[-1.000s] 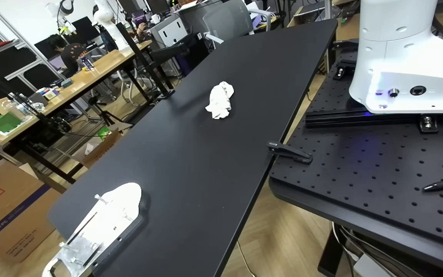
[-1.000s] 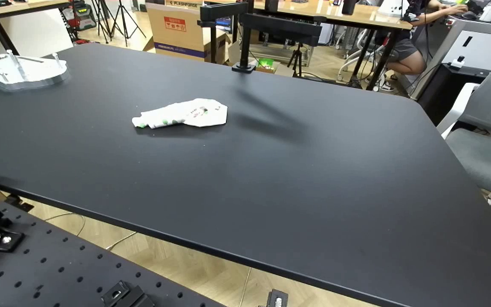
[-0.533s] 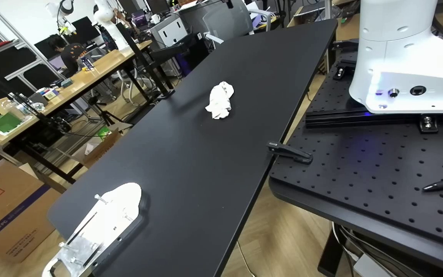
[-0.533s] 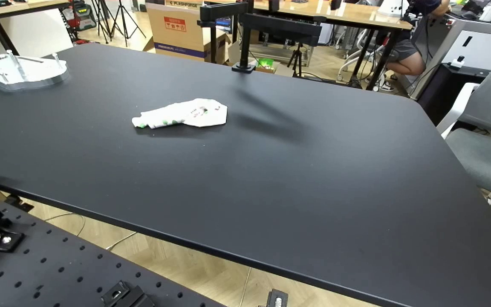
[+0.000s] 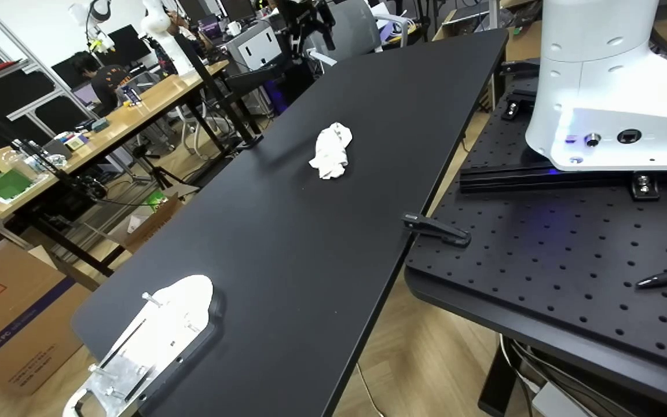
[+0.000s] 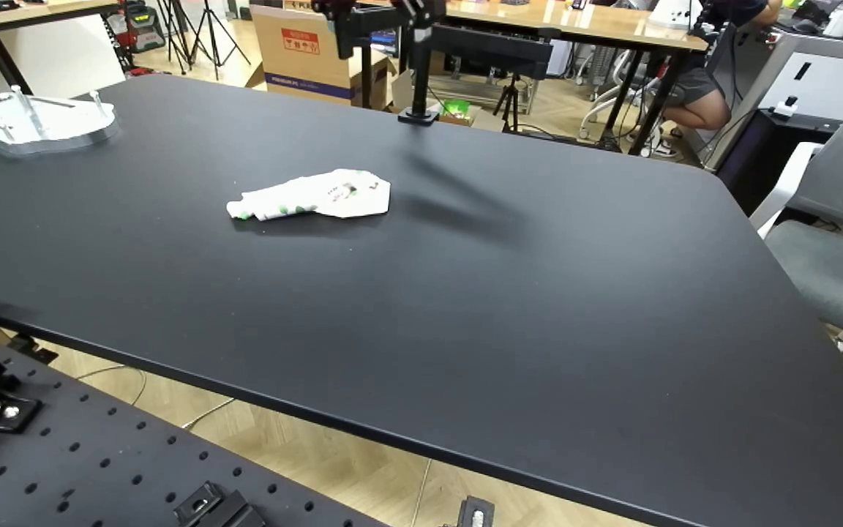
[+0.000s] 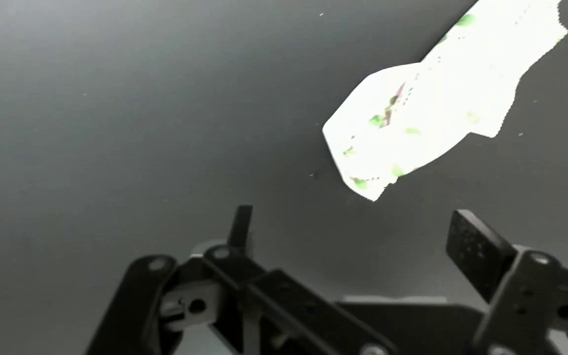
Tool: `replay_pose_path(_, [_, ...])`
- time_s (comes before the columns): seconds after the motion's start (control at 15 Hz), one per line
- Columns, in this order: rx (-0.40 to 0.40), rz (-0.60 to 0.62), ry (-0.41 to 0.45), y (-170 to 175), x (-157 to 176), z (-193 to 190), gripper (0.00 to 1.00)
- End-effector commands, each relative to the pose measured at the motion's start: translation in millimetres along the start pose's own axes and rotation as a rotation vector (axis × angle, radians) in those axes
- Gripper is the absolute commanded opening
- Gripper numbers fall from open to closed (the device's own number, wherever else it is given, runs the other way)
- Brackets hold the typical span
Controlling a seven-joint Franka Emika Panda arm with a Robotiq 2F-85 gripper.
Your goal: Hang the cloth on the stand
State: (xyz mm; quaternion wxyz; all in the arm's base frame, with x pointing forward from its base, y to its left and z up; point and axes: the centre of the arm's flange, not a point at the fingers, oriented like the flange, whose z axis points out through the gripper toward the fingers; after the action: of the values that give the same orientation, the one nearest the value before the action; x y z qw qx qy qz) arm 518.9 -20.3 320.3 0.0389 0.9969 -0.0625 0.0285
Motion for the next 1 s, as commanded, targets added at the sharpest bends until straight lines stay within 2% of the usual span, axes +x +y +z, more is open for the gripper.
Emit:
replay_pose_path(0.0, [0.007, -0.014, -0.010, -11.2, -1.2, 4.5, 1.00])
replay_pose_path(0.33, [-0.006, -0.037, -0.004, -21.4, -1.5, 12.6, 1.00])
replay_pose_path(0.67, [-0.030, -0.118, 0.080, -62.5, 0.8, 37.9, 1.00])
replay_pose_path(0.93, [-0.054, -0.105, 0.108, -96.3, -9.5, 68.2, 1.00])
